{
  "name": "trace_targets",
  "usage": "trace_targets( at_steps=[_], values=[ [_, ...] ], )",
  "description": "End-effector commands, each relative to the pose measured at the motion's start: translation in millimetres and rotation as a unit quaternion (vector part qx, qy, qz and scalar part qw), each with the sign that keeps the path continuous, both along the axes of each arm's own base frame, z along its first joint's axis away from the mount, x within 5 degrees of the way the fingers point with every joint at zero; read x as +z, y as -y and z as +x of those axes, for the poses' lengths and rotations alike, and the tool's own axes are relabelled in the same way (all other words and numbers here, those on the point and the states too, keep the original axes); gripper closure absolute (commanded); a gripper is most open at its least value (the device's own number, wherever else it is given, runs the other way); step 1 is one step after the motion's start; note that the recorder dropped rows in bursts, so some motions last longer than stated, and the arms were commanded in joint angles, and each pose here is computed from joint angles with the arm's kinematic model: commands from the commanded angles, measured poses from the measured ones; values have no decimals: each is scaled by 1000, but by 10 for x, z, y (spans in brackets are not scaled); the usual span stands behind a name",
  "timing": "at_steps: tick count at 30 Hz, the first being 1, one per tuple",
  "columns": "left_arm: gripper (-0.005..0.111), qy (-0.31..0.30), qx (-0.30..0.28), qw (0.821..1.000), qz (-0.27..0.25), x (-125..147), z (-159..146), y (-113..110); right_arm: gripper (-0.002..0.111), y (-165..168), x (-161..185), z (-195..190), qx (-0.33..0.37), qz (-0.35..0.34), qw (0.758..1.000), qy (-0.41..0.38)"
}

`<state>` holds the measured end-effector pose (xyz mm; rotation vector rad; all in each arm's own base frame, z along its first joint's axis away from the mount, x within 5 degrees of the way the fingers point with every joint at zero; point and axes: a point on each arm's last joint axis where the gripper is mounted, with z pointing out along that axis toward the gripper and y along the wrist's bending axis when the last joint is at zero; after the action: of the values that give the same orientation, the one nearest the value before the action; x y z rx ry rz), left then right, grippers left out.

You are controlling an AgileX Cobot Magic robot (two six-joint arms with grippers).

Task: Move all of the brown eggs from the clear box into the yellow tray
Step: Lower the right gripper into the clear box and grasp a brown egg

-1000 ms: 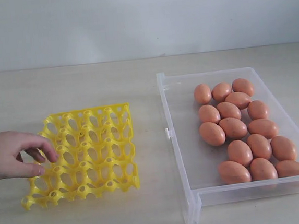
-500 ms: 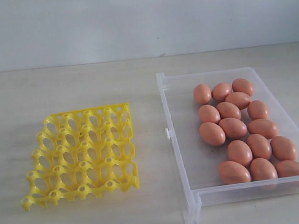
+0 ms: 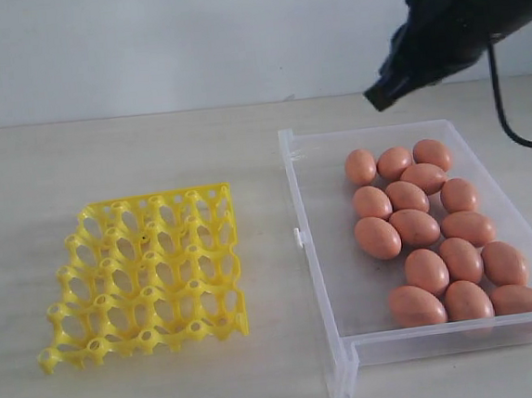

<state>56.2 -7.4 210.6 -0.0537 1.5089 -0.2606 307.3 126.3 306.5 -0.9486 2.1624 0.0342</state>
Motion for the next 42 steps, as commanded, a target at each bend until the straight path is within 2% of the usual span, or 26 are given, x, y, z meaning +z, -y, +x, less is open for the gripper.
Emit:
trace_targets(
  at_steps=[1, 3, 4, 6, 11, 14, 16, 20, 23, 30, 36, 42],
  values=[
    [103, 9, 0, 1000, -10, 26, -5, -3, 109, -246, 53, 61, -52, 140, 989, 14],
    [103, 9, 0, 1000, -10, 26, -5, -3, 109, -273, -174, 69, -48, 106, 992, -51],
    [103, 9, 0, 1000, -10, 26, -5, -3, 109, -290, -349, 76, -55, 90, 989, -104],
    [103, 9, 0, 1000, -10, 26, -5, -3, 109, -318, -564, 92, -57, 67, 984, -156],
    [103, 9, 0, 1000, -10, 26, -5, -3, 109, -303, -924, 105, -70, 10, 969, -237],
    [103, 9, 0, 1000, -10, 26, -5, -3, 104, -294, -1041, 87, -66, -16, 961, -266],
    [103, 9, 0, 1000, -10, 26, -5, -3, 95, -293, -1073, 80, -66, -21, 958, -277],
    [103, 9, 0, 1000, -10, 26, -5, -3, 64, -294, -1087, 81, -62, -25, 958, -278],
    [103, 9, 0, 1000, -10, 26, -5, -3, 48, -296, -1086, 84, -54, -27, 960, -274],
    [103, 9, 0, 1000, -10, 26, -5, -3, 48, -321, -1130, 126, -41, -27, 965, -259],
    [103, 9, 0, 1000, -10, 26, -5, -3, 48, -344, -1375, 166, -35, -43, 957, -284],
    [103, 9, 0, 1000, -10, 26, -5, -3, 48, -366, -1473, 232, -33, -40, 962, -267]
  ],
)
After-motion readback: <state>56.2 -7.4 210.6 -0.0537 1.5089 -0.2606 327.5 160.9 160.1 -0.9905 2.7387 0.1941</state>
